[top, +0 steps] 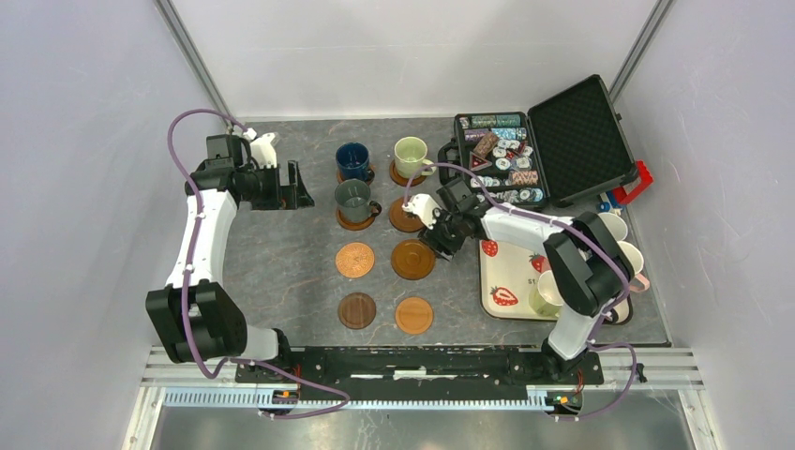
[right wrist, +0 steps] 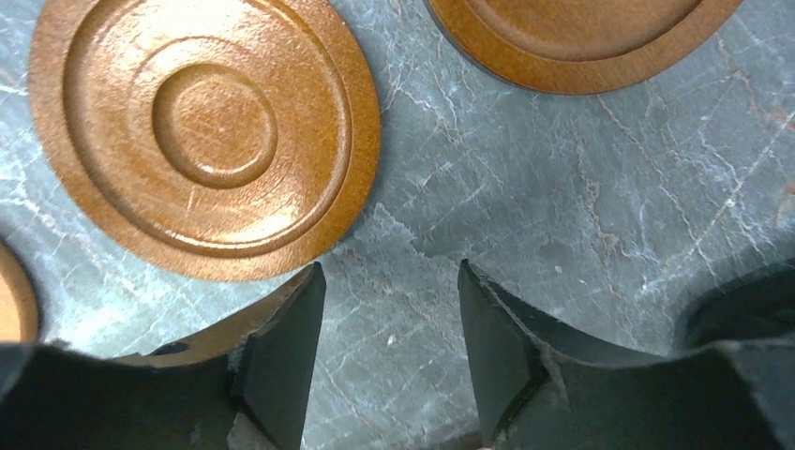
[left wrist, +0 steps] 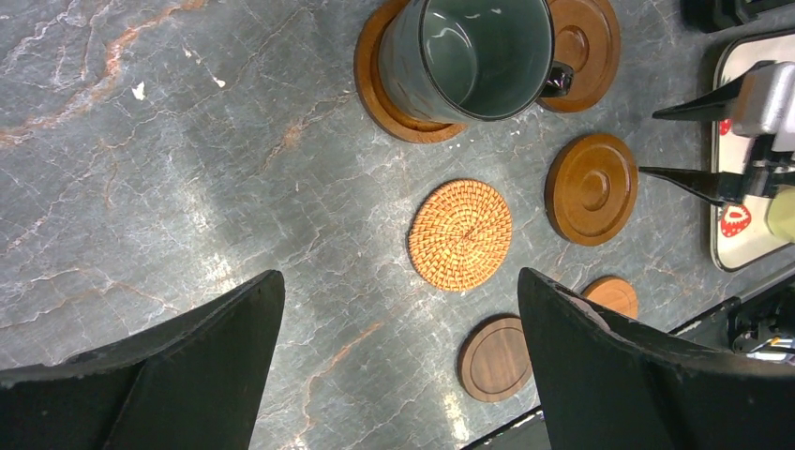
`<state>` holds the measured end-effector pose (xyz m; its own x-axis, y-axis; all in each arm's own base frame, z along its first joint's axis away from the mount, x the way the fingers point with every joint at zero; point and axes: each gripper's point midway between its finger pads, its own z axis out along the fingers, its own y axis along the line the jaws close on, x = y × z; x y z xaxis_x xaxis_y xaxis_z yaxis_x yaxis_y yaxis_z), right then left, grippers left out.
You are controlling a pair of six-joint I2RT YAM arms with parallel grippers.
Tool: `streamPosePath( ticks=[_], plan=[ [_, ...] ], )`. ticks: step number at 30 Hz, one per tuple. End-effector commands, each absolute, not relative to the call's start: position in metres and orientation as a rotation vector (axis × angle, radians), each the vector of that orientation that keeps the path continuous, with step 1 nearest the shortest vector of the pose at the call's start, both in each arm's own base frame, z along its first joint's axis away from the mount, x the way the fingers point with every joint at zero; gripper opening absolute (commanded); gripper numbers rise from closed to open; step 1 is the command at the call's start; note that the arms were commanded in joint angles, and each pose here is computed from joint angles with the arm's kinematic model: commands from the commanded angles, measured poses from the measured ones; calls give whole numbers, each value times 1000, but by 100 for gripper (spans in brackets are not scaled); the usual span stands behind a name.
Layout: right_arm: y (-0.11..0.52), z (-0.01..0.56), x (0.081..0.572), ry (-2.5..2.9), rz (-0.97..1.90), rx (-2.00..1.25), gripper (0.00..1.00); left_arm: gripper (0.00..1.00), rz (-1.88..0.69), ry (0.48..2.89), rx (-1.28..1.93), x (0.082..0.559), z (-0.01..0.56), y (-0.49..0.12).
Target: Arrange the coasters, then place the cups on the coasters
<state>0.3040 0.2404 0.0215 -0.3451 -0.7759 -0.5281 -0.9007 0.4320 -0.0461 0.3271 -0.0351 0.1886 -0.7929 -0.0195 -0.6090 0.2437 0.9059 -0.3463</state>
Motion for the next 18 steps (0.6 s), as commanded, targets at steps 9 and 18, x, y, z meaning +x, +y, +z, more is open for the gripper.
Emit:
streamPosePath(
  ticks=[9,18],
  plan=[
    [206,197,363,2032,295,-1230,98,100,-601,2344,348,321,205,-48],
    [60,255,369,2133,133,-1072,98,100,-628,2331,453,325,203,-63]
  ],
)
